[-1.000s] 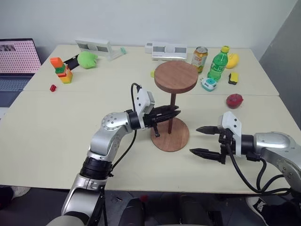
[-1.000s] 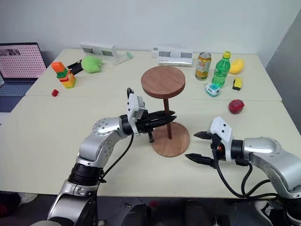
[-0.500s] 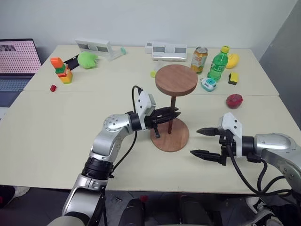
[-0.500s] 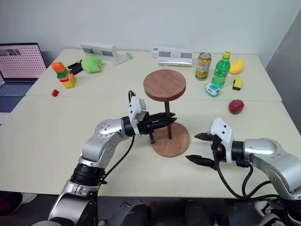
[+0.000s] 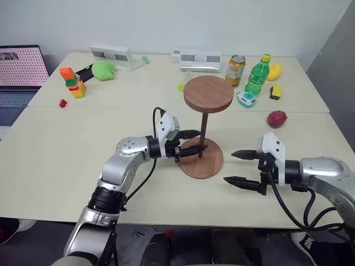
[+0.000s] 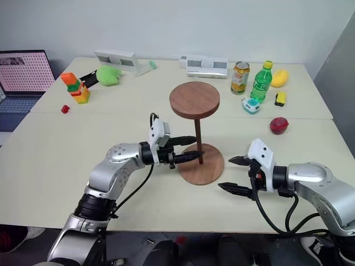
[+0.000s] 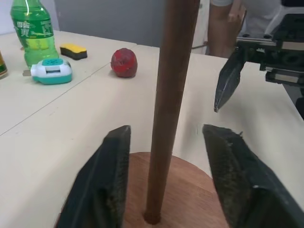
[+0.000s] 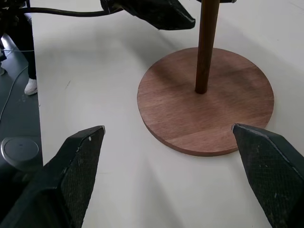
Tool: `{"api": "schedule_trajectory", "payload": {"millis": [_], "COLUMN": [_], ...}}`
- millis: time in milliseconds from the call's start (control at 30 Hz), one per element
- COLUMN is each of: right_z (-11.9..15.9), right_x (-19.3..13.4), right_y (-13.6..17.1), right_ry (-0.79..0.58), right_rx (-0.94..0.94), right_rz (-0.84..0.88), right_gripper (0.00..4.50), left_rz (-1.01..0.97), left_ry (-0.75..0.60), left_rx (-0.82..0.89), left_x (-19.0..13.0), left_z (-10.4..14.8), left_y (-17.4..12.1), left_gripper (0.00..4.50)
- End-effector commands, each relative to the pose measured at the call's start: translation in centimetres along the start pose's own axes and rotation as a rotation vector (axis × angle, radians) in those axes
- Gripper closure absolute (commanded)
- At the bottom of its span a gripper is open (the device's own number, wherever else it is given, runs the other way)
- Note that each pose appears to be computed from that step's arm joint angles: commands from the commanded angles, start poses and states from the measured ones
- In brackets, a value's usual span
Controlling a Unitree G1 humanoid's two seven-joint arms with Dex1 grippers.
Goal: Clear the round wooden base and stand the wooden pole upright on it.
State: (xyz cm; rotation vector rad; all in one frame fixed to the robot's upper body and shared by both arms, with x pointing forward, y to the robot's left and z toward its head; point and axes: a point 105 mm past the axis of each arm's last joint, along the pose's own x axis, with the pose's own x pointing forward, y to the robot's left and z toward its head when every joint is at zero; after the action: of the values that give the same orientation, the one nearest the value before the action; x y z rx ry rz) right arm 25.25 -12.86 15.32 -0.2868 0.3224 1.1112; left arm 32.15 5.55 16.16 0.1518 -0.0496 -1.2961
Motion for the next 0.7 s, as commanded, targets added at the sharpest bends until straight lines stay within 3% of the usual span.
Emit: {"api": "schedule_trajectory", "payload": {"millis": [33,200,267,433,700], "right_z": [1.0,1.0,1.0,0.8,1.4], "right_x": [-0.4,-0.6,-0.6,-1.1,-2.3], "right_y": [-0.2,-0.2,-0.2,-0.5,-1.2], "right_ry": [-0.024,-0.021,-0.020,-0.008,-0.018], "right_rx": [-0.038,-0.039,-0.039,-0.051,-0.077], "right_rz": [-0.017,-0.013,-0.012,-0.009,-0.012], "right_gripper": [0.00,0.00,0.00,0.00,0.00], "left_rz": [-0.036,-0.030,-0.007,0.044,0.033], "left_ry": [-0.009,0.096,0.112,0.296,0.349], "left_rx": [0.073,0.116,0.141,0.191,0.185], "left_x": [-0.7,-3.8,-4.5,-11.2,-14.1], "left_z": [1.8,1.4,1.5,4.0,6.7], "left_y": [-0.2,0.1,0.5,2.5,1.6], "left_gripper": [1.00,0.07,0.07,0.07,0.07]}}
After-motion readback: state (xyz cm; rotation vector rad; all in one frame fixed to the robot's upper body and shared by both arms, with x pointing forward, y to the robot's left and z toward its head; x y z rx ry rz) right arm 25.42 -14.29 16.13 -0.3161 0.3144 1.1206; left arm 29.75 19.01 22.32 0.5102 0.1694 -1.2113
